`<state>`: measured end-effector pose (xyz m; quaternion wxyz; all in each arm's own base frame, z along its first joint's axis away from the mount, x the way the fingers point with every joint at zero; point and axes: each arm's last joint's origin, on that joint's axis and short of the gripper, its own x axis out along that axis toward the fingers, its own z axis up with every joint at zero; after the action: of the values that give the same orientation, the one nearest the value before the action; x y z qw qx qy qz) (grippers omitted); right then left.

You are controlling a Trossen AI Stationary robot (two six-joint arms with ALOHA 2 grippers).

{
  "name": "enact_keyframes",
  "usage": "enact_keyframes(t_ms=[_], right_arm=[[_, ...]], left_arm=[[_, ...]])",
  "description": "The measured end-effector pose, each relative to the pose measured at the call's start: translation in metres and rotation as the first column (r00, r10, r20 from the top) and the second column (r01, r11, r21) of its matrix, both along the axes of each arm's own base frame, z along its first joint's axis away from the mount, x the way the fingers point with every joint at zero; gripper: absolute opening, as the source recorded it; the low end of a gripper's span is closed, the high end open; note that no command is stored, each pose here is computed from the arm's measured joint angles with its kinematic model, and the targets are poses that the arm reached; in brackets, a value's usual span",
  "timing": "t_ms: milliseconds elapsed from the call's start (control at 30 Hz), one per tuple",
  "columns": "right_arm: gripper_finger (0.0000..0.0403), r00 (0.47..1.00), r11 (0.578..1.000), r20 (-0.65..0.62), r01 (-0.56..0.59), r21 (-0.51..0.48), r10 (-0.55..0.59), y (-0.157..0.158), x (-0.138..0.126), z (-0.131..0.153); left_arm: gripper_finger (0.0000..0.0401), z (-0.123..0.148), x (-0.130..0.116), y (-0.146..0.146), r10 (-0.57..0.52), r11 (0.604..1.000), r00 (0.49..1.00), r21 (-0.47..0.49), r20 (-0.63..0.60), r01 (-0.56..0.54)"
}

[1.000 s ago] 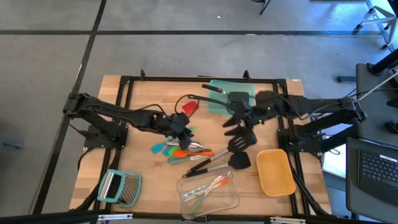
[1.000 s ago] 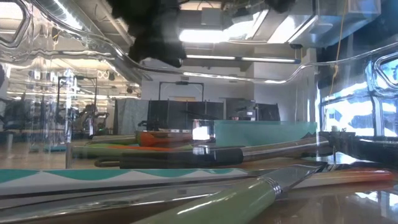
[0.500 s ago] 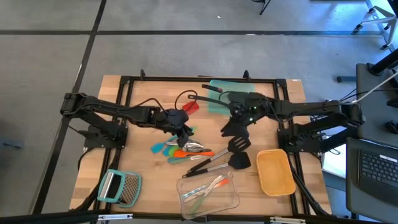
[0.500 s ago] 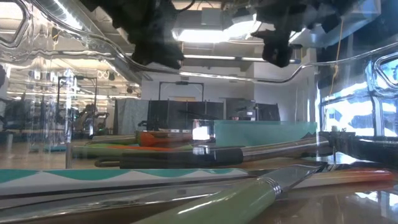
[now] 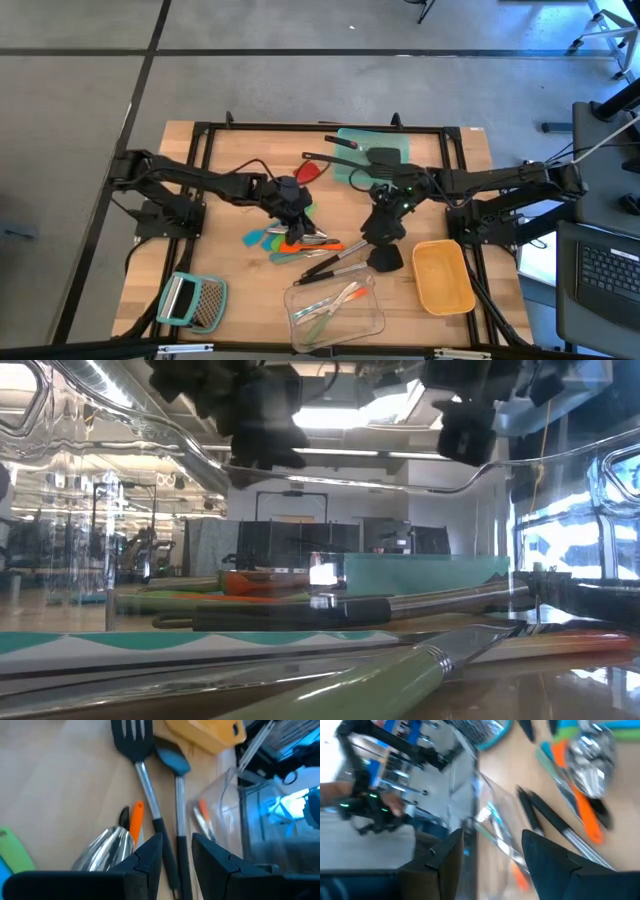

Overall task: Pick & Place Kitchen Items
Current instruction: Put the spatula into the green bin

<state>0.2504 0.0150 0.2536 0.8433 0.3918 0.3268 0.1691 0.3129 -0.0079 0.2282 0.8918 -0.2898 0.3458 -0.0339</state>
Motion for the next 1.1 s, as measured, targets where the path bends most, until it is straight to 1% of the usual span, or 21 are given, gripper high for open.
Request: enact_keyframes(t_ms=[133,233,300,367,400,433,500,567,600,700,767,833,933,1100], right_arm=[[0.0203,0.991,0.996,-0.135,-0.014,-0.093,0.001,0.001,-0.009,-0.014],[0.0203,0.972,0.98,-0.233,-0.008,-0.199,-0.04,-0.001,-0.017,-0.024],[0.0203,0.973,0.965,-0.229,-0.021,-0.262,-0.041,-0.002,-0.018,-0.026],[0.0203,0.979,0.941,-0.201,-0.026,-0.338,-0.045,-0.002,-0.017,-0.026],[0.0203,0.983,0.918,-0.177,-0.033,-0.395,-0.041,-0.001,-0.017,-0.026],[0.0203,0.988,0.884,-0.153,-0.046,-0.466,-0.03,0.001,-0.017,-0.026],[0.0203,0.992,0.799,-0.13,-0.082,-0.596,0.005,0.004,-0.017,-0.027],[0.0203,0.991,0.721,-0.13,-0.117,-0.683,0.038,0.005,-0.015,-0.031],[0.0203,0.988,0.69,-0.138,-0.143,-0.709,0.063,0.006,-0.014,-0.033],[0.0203,0.975,0.634,-0.176,-0.22,-0.741,0.133,0.011,-0.007,-0.045],[0.0203,0.963,0.608,-0.209,-0.268,-0.747,0.169,0.015,-0.002,-0.055],[0.0203,0.953,0.591,-0.232,-0.302,-0.748,0.193,0.02,0.004,-0.065],[0.0203,0.937,0.578,-0.277,-0.349,-0.738,0.213,0.026,0.012,-0.082],[0.0203,0.901,0.578,-0.327,-0.434,-0.691,0.286,0.04,0.021,-0.11]], left_arm=[[0.01,-0.006,0.003,-0.005,-0.009,1.0,1.0,-0.002,-0.016,0.009],[0.01,-0.007,0.007,-0.007,-0.012,1.0,1.0,-0.008,0.011,0.012],[0.01,-0.007,0.008,-0.008,-0.012,1.0,1.0,-0.006,0.018,0.013],[0.0099,-0.006,0.008,-0.008,-0.005,1.0,1.0,0.005,0.022,0.005],[0.0099,-0.006,0.008,-0.007,0.002,1.0,1.0,0.012,0.02,-0.003],[0.0099,-0.007,0.008,-0.007,0.011,1.0,1.0,0.02,0.02,-0.011],[0.0099,-0.007,0.008,-0.007,0.016,0.999,1.0,0.031,0.023,-0.017],[0.0099,-0.007,0.008,-0.006,0.024,0.999,0.999,0.037,0.024,-0.025],[0.0099,-0.007,0.008,-0.005,0.024,0.999,0.999,0.037,0.024,-0.025],[0.0099,-0.007,0.008,-0.005,0.025,0.999,0.999,0.038,0.024,-0.026],[0.0099,-0.007,0.008,-0.005,0.025,0.999,0.999,0.038,0.024,-0.026],[0.0099,-0.007,0.008,-0.005,0.025,0.999,0.999,0.038,0.021,-0.026],[0.0099,-0.007,0.008,-0.005,0.025,0.999,0.999,0.037,0.019,-0.026],[0.0099,-0.007,0.008,-0.005,0.032,0.999,0.999,0.032,0.018,-0.032]])
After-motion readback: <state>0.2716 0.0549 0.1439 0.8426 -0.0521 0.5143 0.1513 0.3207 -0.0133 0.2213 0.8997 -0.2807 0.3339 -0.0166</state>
